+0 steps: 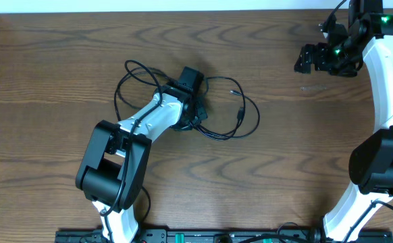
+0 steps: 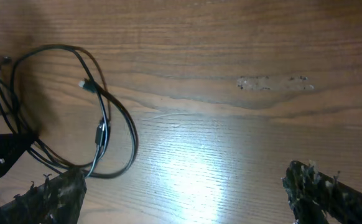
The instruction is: Untangle cables
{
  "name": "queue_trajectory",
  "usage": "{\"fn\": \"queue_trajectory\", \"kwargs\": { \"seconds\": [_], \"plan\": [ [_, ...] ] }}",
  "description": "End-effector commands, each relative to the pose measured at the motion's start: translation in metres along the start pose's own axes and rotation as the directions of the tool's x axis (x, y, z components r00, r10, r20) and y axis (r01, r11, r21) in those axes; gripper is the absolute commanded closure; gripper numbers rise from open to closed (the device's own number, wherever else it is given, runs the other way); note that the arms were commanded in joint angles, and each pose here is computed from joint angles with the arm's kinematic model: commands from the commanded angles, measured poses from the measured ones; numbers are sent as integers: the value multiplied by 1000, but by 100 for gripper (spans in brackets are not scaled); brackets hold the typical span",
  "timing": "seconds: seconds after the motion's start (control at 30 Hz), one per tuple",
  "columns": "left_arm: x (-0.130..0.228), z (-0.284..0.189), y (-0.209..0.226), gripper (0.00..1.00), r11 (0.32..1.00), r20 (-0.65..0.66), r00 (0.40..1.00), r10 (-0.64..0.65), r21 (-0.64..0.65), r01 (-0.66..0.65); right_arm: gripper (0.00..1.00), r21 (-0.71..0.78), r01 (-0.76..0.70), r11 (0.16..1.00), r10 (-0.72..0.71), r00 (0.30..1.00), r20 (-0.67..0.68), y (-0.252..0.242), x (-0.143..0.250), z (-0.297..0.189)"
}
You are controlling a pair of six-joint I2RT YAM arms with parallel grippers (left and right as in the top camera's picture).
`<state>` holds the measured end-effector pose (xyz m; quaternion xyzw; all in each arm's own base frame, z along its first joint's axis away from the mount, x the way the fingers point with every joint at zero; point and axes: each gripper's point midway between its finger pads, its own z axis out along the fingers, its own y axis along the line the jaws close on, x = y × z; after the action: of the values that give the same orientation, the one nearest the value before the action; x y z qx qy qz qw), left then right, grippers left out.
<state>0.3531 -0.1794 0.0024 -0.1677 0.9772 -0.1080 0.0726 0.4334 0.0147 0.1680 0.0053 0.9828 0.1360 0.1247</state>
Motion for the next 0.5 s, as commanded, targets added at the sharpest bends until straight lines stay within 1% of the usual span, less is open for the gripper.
{"fn": "queue_trajectory", "kwargs": {
  "seconds": [0.0, 0.23, 0.47],
  "plan": [
    [-9, -14, -10, 93, 999, 42, 998, 47, 21, -48, 1, -12, 10, 1000, -10, 1000, -12, 5, 2, 3],
    [-24, -77, -33, 93, 979, 182, 973, 146, 118, -169, 1, -14, 14, 1000, -14, 1000, -12, 7, 3, 4],
    [-32, -155, -52, 92, 942, 354, 920, 169, 217, -256, 1, -14, 15, 1000, -15, 1000, -12, 7, 2, 4]
  ]
}}
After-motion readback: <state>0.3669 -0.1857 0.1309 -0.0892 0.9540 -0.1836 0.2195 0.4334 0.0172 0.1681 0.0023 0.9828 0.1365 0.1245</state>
